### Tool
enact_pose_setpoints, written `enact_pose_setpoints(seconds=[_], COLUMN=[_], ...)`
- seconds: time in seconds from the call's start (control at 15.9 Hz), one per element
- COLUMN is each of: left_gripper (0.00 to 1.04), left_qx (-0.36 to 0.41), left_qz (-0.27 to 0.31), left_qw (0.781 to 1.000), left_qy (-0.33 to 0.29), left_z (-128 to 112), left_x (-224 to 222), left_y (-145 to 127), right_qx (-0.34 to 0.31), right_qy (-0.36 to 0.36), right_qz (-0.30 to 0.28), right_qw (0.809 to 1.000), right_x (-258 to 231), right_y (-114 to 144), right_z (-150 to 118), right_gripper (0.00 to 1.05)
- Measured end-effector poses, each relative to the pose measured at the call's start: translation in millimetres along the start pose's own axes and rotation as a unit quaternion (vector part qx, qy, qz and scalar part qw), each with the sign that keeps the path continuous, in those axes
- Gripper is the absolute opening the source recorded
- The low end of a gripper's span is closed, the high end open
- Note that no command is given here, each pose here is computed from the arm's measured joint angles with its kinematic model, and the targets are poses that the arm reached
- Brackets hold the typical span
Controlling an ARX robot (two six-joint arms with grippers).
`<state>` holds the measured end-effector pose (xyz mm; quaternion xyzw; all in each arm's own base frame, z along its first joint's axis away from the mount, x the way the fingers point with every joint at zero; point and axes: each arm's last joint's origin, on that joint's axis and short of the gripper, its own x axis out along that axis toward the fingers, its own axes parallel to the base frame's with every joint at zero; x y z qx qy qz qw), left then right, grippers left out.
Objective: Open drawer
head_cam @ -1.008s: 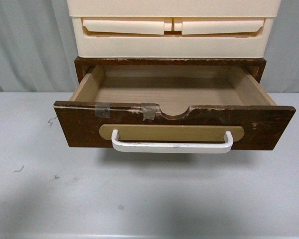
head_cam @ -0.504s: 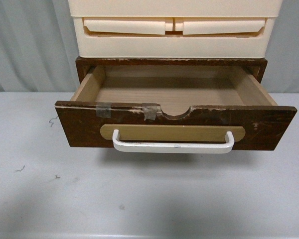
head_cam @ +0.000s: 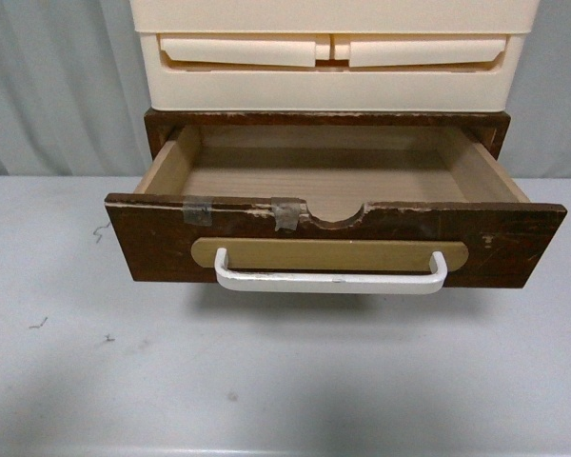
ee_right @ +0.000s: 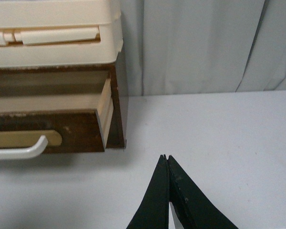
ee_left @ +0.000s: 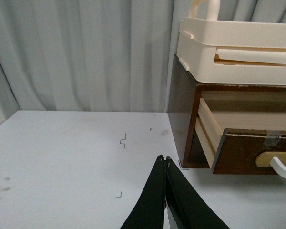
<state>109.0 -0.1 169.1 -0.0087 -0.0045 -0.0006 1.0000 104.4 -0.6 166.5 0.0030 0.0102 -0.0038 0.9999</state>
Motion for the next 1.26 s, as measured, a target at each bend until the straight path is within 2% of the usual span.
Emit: enact_pose_setpoints(seconds=[0.13,0.19,0.25,0.44,0.5,1.01,1.26], left_gripper=[0.02,0.02,0.02,0.02,0.09,0.99,0.98], left_qx=[0.0,0.0,0.0,0.0,0.0,0.0,0.0], left_qz=[0.0,0.0,0.0,0.0,0.0,0.0,0.0], left_qw=[1.0,1.0,1.0,1.0,1.0,1.0,1.0], left_qy=[0.017,0.02,-0.007,0.003,0.003,0.003,0.003], left_z=[-3.1,-5.7,0.6,-3.0,-3.0,-3.0,-3.0], left_x=[-4.5,-10.2,-12.0,-11.6,-11.6,-11.6,-11.6], left_y=[0.1,0.1,0.0,0.1,0.1,0.1,0.1], right_qx=[0.0,0.0,0.0,0.0,-0.002,-0.001,-0.002], right_qy=[-0.023,-0.008,-0.012,-0.013,-0.013,-0.013,-0.013], right_qz=[0.002,0.0,0.001,0.002,0.002,0.004,0.004], right_qw=[1.0,1.0,1.0,1.0,1.0,1.0,1.0], right_x=[-7.6,-7.3,-7.2,-7.3,-7.3,-7.3,-7.3], right_y=[0.1,0.0,0.1,0.2,0.2,0.5,0.5], right_z=[2.9,-0.8,0.1,0.2,0.3,0.2,0.2], right_gripper=[0.02,0.02,0.02,0.02,0.1,1.0,0.98])
